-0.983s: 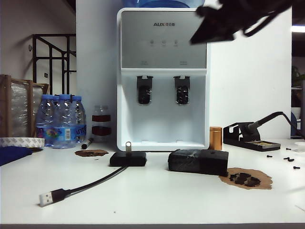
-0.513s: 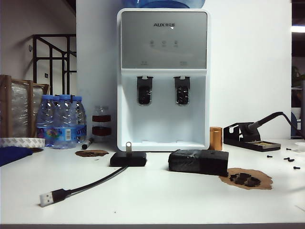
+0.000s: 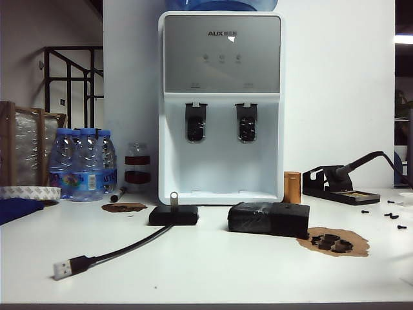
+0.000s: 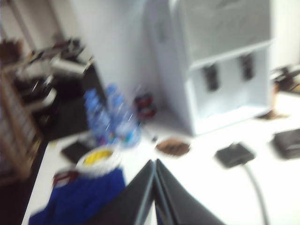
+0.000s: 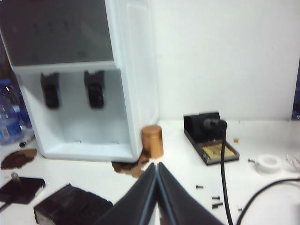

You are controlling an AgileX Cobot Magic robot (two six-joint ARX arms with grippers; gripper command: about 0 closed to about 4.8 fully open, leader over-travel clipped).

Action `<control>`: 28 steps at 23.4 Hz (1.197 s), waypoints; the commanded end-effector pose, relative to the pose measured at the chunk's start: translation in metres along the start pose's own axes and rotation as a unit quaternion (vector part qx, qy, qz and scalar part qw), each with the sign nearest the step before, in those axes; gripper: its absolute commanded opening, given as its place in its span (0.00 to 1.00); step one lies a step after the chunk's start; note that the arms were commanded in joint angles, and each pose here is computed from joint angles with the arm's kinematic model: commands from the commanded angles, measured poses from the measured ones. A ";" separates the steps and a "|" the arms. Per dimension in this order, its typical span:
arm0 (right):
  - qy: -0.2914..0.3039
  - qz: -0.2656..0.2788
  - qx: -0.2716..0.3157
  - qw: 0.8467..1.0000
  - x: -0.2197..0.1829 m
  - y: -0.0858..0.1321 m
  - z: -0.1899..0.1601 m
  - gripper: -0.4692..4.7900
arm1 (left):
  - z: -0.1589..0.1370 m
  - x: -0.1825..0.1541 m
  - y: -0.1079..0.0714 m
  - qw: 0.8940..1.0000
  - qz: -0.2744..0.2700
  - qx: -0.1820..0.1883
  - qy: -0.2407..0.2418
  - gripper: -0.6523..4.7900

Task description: Take the USB flash drive out of the black sponge and insert it into the slot on top of the black USB adpator box.

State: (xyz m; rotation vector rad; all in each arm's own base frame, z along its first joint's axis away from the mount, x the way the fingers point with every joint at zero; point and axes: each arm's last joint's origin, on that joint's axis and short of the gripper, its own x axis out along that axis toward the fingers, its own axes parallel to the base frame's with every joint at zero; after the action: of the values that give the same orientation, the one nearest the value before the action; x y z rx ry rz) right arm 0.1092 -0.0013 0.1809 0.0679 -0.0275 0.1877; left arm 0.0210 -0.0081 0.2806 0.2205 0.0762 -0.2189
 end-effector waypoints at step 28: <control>0.078 -0.044 -0.001 0.996 -0.013 -0.001 -0.030 0.09 | -0.119 0.084 -0.021 0.980 -0.167 -0.108 -0.005 0.11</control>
State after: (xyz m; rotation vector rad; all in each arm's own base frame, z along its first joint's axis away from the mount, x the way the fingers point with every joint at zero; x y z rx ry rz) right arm 0.0965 -0.0026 0.1502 0.0485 0.1394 0.1019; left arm 0.0922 -0.0185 0.1537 -0.0114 0.1147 -0.5680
